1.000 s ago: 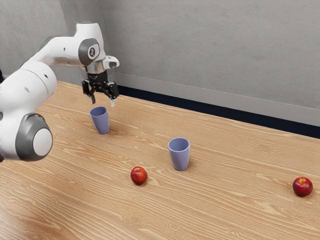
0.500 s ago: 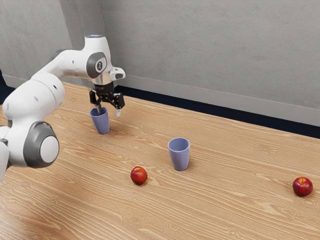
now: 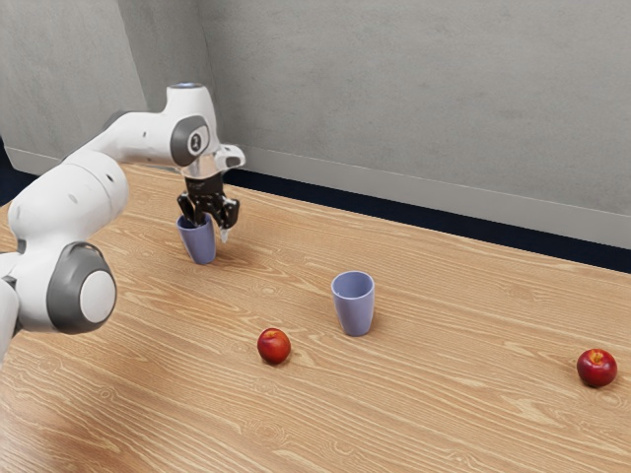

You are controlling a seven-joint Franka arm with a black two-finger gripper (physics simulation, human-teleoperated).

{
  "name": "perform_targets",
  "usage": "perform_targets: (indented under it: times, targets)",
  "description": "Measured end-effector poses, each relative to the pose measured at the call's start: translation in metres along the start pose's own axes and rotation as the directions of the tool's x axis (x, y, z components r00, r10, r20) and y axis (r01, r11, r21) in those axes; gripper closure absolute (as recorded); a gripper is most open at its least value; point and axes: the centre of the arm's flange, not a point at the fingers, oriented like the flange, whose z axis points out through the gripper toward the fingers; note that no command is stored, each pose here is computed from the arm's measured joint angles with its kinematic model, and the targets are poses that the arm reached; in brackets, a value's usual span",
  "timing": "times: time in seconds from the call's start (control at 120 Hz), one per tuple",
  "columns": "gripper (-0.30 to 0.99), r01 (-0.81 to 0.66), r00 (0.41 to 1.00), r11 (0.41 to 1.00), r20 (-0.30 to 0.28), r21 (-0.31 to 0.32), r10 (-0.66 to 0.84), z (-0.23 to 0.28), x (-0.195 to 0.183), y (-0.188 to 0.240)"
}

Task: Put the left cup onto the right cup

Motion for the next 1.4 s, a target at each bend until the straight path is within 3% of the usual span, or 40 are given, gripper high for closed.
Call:
perform_targets:
  times: [0.108,0.275,0.408,0.592,0.992,1.4]
  targets:
    - [0.62,0.006,1.000,1.000,0.012,0.001,-0.006,0.007,-0.001,-0.005]
    - [0.74,0.006,1.000,1.000,0.014,0.006,-0.006,0.009,-0.001,-0.005]
    - [0.76,0.004,1.000,1.000,0.002,0.020,-0.004,-0.002,-0.001,-0.004]
    - [0.77,-0.012,0.999,0.997,-0.036,0.073,0.014,-0.064,-0.015,0.011]
    - [0.78,-0.156,0.981,0.984,-0.101,0.091,0.165,-0.158,-0.054,0.144]
    - [0.78,-0.275,0.958,0.957,-0.057,0.091,0.281,-0.165,-0.111,0.273]
